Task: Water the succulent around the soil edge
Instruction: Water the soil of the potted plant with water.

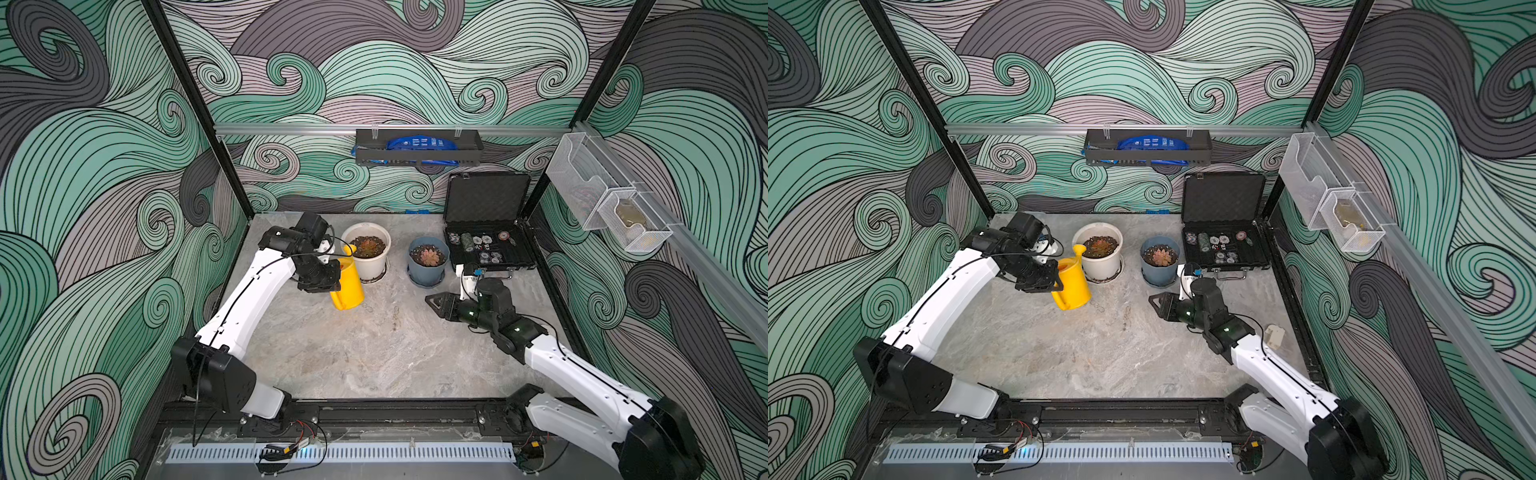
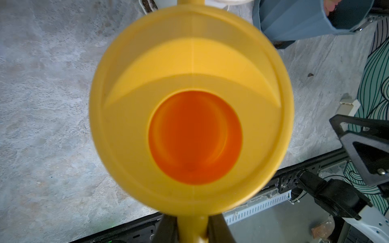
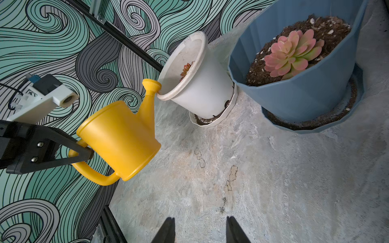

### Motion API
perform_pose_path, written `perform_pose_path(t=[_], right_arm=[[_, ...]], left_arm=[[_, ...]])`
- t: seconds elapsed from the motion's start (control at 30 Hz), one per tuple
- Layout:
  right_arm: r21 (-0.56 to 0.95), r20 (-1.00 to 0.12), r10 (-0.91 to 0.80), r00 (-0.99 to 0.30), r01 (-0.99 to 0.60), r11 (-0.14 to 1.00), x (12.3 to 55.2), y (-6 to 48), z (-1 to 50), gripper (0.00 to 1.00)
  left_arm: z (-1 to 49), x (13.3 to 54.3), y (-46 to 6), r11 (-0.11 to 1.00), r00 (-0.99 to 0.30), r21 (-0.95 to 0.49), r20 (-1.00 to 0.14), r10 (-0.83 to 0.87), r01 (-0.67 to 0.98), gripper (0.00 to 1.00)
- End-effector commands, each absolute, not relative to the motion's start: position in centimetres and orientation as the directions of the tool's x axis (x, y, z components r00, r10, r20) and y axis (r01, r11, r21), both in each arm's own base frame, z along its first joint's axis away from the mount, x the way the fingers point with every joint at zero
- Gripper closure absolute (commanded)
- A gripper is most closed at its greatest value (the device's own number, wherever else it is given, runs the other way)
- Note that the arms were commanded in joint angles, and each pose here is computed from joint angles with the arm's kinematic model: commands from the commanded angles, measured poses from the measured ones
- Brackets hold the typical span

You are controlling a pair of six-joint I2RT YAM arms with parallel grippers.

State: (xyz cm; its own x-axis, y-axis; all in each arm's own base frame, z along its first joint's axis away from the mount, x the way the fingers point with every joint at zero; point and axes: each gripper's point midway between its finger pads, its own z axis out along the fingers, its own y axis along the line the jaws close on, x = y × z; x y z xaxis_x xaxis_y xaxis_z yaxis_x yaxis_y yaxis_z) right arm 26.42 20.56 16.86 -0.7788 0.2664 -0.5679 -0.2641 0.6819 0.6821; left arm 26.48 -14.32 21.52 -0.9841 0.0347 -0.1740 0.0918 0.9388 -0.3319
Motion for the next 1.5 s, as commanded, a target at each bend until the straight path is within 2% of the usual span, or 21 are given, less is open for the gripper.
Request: perform_pose_path(t=[0.0,0.47,1.47], right_arm=[[0.688,-0.579,0.269,-0.77,-0.284,0.668,26.3,20.6,17.4,0.56],[0.69,-0.575,0.272,-0.772,-0.279,0.668,26.3,20.5,17.3,0.56],[0.697,-0.572,0.276,-0.773,-0.28,0.66,26.4,20.4,17.3,0.56]], left_arm=[[22.5,25.8,-15.3,0.92,-0.977,-0.368,-0.202,0.066,0.138,1.0],[22.3,25.6,-18.7,0.914,-0.971,-0.354,-0.195,0.136,0.199,1.0],[23.4,30.9,-21.9,0.92,-0.974,-0.346,-0.19,0.125,0.185,1.0]])
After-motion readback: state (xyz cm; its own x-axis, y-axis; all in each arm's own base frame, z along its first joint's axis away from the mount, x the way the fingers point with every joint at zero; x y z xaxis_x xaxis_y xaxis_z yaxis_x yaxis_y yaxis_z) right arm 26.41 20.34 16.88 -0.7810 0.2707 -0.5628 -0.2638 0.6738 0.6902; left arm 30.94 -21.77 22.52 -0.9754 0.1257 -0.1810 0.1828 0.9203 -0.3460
